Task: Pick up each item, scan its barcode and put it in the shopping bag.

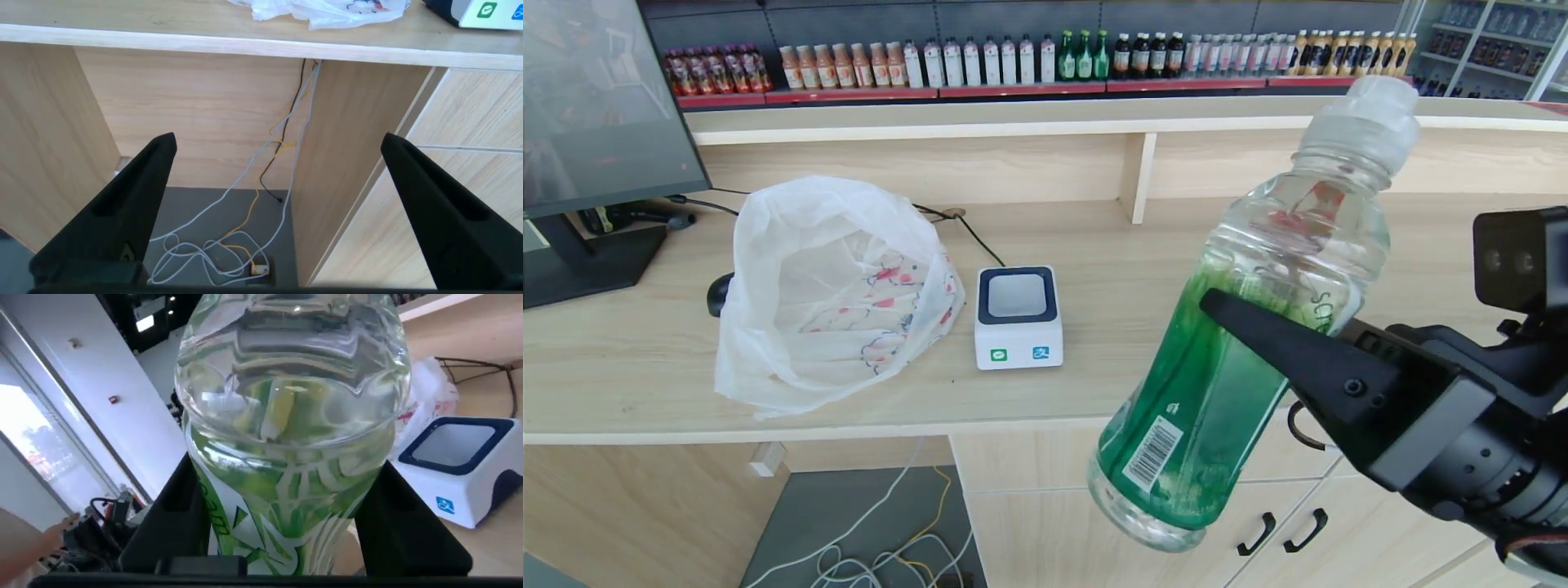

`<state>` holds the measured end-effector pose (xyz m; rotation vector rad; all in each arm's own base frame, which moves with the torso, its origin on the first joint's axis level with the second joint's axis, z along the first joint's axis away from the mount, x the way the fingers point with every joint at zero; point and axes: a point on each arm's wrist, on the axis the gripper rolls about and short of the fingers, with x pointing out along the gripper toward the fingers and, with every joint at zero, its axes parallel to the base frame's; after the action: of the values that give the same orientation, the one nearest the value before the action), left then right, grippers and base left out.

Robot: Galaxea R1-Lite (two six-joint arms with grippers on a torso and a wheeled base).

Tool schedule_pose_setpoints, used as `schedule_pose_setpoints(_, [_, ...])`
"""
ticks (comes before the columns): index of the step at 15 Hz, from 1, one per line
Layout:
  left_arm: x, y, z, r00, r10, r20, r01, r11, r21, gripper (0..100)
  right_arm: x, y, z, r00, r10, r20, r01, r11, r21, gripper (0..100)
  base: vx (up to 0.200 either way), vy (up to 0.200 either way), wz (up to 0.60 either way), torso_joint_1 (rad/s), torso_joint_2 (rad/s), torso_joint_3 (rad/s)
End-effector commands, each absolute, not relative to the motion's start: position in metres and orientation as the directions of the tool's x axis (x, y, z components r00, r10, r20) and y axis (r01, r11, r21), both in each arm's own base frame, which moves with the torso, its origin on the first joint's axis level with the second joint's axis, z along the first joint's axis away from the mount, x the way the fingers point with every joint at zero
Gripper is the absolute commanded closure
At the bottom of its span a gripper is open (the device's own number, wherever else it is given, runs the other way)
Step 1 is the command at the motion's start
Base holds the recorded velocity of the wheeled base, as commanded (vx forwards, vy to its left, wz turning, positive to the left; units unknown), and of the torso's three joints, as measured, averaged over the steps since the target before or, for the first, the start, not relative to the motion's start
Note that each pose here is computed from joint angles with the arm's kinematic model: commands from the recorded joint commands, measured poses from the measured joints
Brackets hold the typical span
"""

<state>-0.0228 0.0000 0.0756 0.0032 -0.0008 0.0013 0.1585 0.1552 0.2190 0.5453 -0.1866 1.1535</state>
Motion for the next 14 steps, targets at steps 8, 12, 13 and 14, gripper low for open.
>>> schedule_pose_setpoints(8, [-0.023, 0.000, 0.076, 1.000, 0.003, 0.002, -0.003, 1.000, 0.003, 0, 0.178, 0.175, 0.241, 0.291, 0.834, 0.468, -0.913, 0.096, 0.396, 100, 0.000, 0.000, 0.00, 0.000, 0.00, 0.000])
schedule_pose_setpoints(12, [-0.023, 0.000, 0.076, 1.000, 0.002, 0.002, -0.002, 1.000, 0.003, 0, 0.178, 0.177, 0.244, 0.216, 0.860, 0.462, -0.918, 0.017, 0.397, 100, 0.000, 0.000, 0.00, 0.000, 0.00, 0.000])
schedule_pose_setpoints(13, [-0.023, 0.000, 0.076, 1.000, 0.002, 0.002, -0.002, 1.000, 0.003, 0, 0.178, 0.178, 0.246, 0.204, 0.862, 0.465, -0.918, 0.003, 0.397, 100, 0.000, 0.000, 0.00, 0.000, 0.00, 0.000])
schedule_pose_setpoints(14, [-0.023, 0.000, 0.076, 1.000, 0.002, 0.002, -0.002, 1.000, 0.003, 0, 0.178, 0.178, 0.249, 0.196, 0.860, 0.472, -0.914, -0.014, 0.405, 100, 0.000, 0.000, 0.00, 0.000, 0.00, 0.000])
